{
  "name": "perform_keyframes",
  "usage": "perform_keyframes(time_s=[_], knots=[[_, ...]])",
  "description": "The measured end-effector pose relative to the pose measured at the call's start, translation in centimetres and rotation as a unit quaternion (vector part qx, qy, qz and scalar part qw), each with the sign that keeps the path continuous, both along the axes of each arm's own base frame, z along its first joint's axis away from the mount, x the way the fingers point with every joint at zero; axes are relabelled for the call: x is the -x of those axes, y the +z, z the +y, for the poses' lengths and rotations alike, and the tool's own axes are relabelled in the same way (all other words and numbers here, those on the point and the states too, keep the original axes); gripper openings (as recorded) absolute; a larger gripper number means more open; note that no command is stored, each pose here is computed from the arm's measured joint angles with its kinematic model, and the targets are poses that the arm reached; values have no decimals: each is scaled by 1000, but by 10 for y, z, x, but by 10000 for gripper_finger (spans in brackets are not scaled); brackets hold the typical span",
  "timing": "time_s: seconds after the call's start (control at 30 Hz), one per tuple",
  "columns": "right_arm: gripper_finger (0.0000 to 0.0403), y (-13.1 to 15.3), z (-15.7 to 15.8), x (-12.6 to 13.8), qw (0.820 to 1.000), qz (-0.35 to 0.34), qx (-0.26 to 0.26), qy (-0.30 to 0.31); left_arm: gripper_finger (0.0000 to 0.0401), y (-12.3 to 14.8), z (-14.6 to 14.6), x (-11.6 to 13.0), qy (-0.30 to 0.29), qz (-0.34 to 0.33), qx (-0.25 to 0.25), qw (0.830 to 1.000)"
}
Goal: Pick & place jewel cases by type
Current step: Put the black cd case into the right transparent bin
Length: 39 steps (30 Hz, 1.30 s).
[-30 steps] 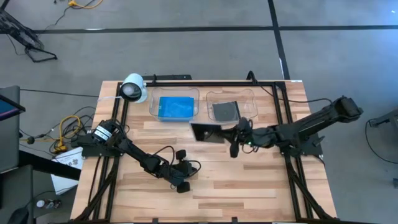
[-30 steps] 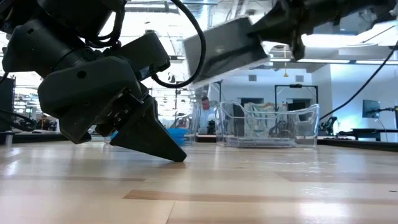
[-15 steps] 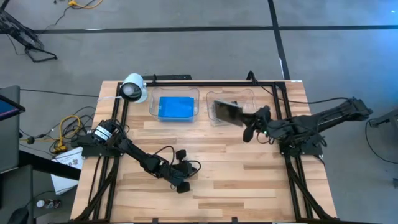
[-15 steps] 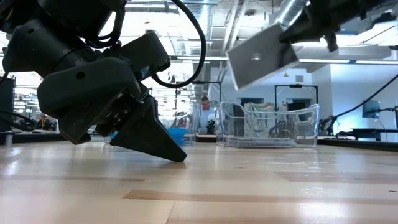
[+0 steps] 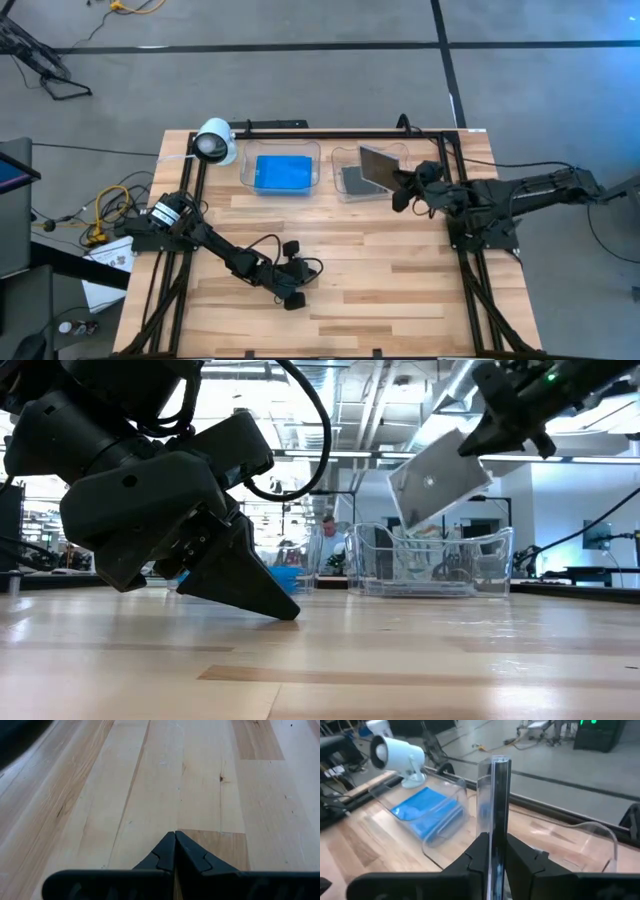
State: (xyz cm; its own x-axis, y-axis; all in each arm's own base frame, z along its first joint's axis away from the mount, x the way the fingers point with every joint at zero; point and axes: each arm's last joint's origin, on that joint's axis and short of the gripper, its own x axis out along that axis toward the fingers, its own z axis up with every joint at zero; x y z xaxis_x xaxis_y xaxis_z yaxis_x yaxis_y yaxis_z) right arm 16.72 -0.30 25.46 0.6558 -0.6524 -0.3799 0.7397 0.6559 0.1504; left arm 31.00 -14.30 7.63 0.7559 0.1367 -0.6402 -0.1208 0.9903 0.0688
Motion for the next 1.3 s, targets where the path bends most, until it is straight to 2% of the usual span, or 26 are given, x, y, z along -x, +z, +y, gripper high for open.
perform_keyframes(time_s=[0.23, 0.53, 0.8, 1.3], knots=[[42, -8, -17, -9, 999, 22, -32, -10, 0, 0, 0, 0, 0, -1, 0, 1000], [40, -5, -49, -17, 993, -38, -112, 24, 0, 0, 0, 0, 1, 0, 0, 1000], [42, -7, -72, -11, 983, -51, -169, 50, 0, 0, 0, 0, 0, 0, -1, 1000], [42, -34, -96, -28, 970, -3, -221, 102, 0, 0, 0, 0, 5, -3, -7, 1000]])
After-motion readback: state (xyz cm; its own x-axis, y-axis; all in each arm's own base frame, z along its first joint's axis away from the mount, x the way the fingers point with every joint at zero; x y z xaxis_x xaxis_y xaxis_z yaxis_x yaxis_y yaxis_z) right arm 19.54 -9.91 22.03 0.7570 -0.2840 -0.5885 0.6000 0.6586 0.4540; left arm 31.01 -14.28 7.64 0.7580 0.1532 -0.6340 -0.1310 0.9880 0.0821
